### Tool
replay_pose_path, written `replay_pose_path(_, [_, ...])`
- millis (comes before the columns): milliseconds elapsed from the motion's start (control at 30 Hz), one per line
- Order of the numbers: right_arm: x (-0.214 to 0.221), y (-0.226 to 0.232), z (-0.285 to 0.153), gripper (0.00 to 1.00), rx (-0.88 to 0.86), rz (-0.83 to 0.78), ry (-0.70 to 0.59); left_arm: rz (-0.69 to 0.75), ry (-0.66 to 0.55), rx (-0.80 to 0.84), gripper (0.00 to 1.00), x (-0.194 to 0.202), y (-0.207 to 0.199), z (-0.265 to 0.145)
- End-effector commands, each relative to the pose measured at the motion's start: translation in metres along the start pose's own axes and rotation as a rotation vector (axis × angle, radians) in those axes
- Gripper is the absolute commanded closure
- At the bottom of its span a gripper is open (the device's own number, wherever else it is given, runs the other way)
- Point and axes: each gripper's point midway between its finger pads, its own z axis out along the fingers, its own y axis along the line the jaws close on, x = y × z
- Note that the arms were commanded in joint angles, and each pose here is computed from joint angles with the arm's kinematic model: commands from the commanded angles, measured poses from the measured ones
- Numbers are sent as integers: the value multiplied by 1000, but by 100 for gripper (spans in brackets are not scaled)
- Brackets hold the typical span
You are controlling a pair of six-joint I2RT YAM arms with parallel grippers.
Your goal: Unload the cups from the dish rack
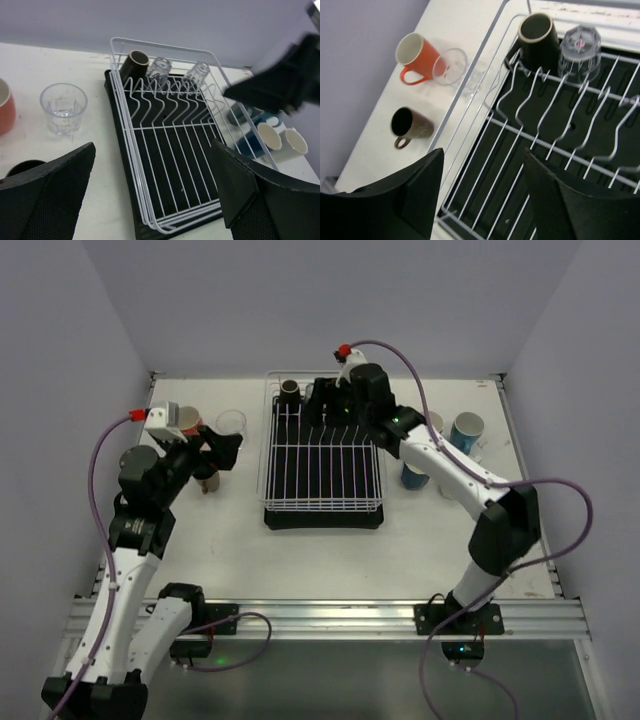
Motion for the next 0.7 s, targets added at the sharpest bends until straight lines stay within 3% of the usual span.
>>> replay_pose_path(0, [-11, -23, 46, 35, 128, -82, 30, 23, 16, 136, 0, 22, -25, -23])
replay_pose_path(33, [-36, -18, 52, 40, 142, -92, -7, 33, 36, 145, 0, 30, -30, -28])
replay_pose_path(100, [-41, -29, 73, 48, 196, -118, -9, 83, 31, 127, 0, 35, -31, -34])
replay_pose_path(200, [-46, -41, 113, 49, 247, -136, -8, 126, 32, 127, 0, 42, -36, -40])
replay_pose_path(333, [-60, -47, 147, 40, 269, -135, -87, 144, 24, 152, 0, 45, -48, -45])
replay_pose_path(367, [-54, -53, 156, 33, 277, -128, -90, 147, 32, 149, 0, 49, -47, -43])
replay_pose_path(500, [-52, -57, 179, 21, 261, -122, -134, 155, 49, 168, 0, 53, -52, -44])
replay_pose_path(667, [-38, -56, 204, 18, 230, -122, -139, 159, 51, 170, 0, 54, -54, -46])
